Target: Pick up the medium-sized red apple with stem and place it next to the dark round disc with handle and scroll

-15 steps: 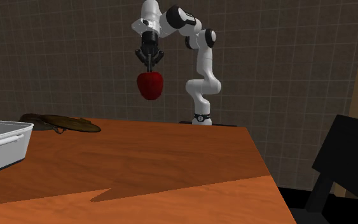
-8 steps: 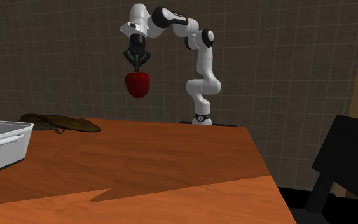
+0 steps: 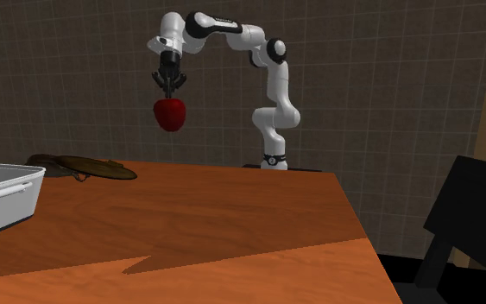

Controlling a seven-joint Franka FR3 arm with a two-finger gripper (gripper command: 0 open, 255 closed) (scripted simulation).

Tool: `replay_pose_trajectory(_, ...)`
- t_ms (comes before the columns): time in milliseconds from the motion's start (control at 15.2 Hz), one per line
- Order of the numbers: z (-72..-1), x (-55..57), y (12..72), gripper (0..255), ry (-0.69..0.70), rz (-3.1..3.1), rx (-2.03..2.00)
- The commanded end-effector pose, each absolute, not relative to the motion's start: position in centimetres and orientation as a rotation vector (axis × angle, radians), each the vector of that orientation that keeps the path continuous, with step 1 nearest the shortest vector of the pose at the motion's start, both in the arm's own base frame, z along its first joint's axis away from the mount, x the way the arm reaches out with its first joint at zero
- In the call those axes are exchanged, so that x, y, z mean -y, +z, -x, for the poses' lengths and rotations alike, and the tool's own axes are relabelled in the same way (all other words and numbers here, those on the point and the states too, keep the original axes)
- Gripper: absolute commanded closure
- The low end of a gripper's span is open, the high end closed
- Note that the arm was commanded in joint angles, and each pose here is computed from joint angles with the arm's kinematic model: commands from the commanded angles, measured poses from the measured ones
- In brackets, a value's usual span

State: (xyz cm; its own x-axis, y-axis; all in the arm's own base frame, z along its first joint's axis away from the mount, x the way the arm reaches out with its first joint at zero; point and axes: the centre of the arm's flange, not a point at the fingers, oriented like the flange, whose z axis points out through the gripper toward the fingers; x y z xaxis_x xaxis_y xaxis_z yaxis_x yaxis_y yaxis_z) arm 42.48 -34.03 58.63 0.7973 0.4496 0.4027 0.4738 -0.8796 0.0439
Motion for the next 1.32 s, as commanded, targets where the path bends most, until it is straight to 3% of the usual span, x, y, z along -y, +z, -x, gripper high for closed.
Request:
replay_pose_trajectory(0, -41.4, 36.5, 58.9, 255, -0.633, 2.921, 0.755)
replay_pose_trajectory(1254, -32.5, 59.9, 59.0, 255, -0.633, 2.921, 0.755)
